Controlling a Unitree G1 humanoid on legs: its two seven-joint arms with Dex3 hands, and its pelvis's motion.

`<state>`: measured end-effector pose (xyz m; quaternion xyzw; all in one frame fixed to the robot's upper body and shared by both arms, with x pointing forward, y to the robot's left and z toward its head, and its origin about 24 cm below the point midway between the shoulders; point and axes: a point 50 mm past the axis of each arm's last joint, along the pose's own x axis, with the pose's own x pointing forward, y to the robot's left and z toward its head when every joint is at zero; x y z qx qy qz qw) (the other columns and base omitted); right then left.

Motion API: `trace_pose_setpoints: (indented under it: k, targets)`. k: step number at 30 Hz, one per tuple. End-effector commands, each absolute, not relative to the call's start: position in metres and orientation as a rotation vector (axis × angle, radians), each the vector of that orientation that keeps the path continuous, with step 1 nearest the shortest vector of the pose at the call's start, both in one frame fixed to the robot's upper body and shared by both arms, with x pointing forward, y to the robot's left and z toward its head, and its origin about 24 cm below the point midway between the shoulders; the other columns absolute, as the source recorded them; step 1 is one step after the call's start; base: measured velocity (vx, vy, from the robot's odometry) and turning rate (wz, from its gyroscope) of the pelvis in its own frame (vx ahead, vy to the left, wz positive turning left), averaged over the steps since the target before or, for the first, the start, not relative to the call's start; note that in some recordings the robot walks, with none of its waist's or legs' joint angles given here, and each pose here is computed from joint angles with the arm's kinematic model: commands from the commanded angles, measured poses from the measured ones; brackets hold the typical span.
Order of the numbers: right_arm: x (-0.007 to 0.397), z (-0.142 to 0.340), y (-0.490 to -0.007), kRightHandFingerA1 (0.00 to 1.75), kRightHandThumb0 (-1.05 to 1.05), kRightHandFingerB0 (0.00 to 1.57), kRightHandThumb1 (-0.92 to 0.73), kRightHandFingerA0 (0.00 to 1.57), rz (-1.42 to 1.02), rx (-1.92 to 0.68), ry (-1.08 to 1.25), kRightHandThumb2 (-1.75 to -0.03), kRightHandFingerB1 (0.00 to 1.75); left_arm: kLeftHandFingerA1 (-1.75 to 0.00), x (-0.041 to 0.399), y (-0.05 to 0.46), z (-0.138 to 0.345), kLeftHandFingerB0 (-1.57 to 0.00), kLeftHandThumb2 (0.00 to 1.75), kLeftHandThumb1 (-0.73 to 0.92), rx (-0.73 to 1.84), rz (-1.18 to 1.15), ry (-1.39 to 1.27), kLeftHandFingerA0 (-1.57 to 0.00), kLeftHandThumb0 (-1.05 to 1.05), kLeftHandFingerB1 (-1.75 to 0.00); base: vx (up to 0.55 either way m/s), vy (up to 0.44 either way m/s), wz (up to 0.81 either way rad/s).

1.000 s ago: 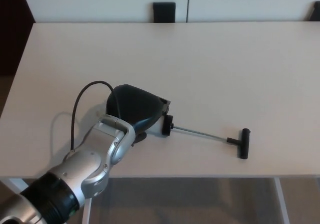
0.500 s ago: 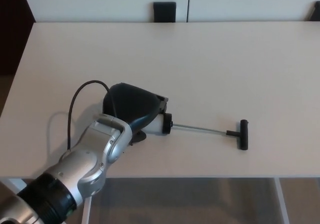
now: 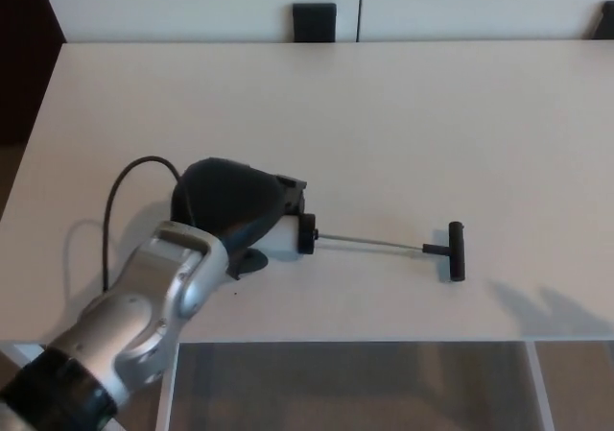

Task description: The robot walks towards a desk on which an air pump is kept in the middle. It lifts it up and holds it with its left hand and uses its right hand to compress it by pushing its handle inwards.

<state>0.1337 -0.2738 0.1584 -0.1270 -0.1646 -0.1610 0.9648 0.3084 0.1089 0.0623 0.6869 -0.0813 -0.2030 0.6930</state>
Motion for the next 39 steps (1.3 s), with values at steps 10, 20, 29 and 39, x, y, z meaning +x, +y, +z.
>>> trace_pose_setpoints:
  k: [10,20,29,39]
  targets:
    - [0.254,0.137,-0.209,0.25,-0.82,0.0,-0.77,0.0,-0.083,-0.116,-0.278,-0.87,0.14,-1.72,0.282,0.131,0.119,-0.72,0.63,0.84,1.327,-0.414,-0.472,-0.79,-0.16,-1.0,0.0,0.0,0.0]
    - [0.275,0.097,-0.193,0.21,-0.77,0.0,-0.8,0.0,0.002,0.027,-0.084,-0.86,0.1,-1.7,0.28,0.134,0.118,-0.72,0.68,0.83,1.269,-0.415,-0.507,-0.89,-0.14,-1.15,0.0,0.0,0.0]
    - [0.275,0.078,-0.182,0.2,-0.63,0.0,-0.84,0.0,0.065,0.045,-0.011,-0.91,0.1,-1.73,0.28,0.138,0.116,-0.69,0.65,0.85,1.275,-0.413,-0.486,-0.81,-0.16,-1.05,0.0,0.0,0.0]
    - [0.274,0.074,-0.176,0.16,-0.74,0.0,-0.92,0.0,0.067,0.149,0.001,-0.9,0.06,-1.75,0.278,0.136,0.114,-0.67,0.65,0.85,1.257,-0.416,-0.495,-0.81,-0.16,-1.1,0.0,0.0,0.0]
